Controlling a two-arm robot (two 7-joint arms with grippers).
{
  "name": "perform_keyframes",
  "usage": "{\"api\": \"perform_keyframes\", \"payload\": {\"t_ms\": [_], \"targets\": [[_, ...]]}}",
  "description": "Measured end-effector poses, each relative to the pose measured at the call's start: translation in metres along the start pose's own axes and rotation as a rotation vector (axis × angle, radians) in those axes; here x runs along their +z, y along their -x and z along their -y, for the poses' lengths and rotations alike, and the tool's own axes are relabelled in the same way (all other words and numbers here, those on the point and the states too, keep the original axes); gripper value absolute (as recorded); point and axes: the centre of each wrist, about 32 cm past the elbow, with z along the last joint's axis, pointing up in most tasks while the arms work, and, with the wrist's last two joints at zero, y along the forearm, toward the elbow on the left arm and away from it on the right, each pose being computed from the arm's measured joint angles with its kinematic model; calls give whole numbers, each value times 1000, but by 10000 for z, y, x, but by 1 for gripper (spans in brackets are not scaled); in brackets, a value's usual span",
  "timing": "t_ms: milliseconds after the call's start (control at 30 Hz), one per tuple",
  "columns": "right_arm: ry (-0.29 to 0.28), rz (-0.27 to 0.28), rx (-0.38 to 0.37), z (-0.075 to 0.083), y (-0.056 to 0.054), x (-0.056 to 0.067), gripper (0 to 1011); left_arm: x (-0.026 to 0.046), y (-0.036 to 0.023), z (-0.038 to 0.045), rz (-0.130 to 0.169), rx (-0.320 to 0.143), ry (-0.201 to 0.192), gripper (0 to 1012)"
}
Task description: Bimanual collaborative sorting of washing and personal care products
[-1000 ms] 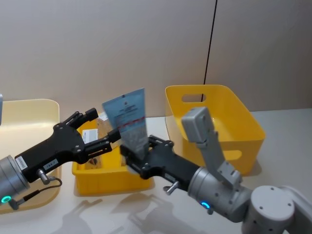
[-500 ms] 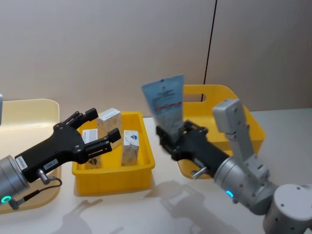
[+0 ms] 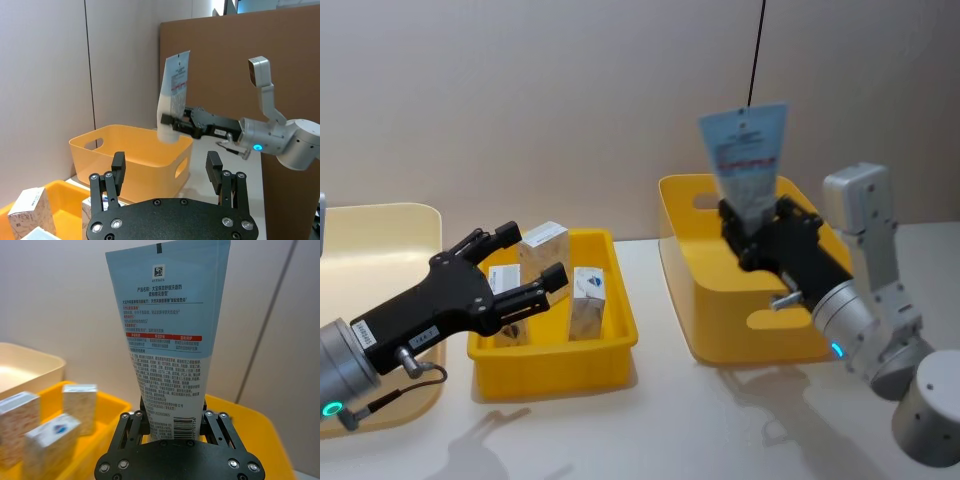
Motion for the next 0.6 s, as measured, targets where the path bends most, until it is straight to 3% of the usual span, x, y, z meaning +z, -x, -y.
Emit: {"api": "perform_keyframes", "payload": {"t_ms": [267, 600], "targets": [[-9, 18, -120, -94, -192, -38, 490, 0, 0, 0, 0, 0, 0, 1000], [46, -4, -187, -181, -285, -80, 490, 0, 0, 0, 0, 0, 0, 1000]]}}
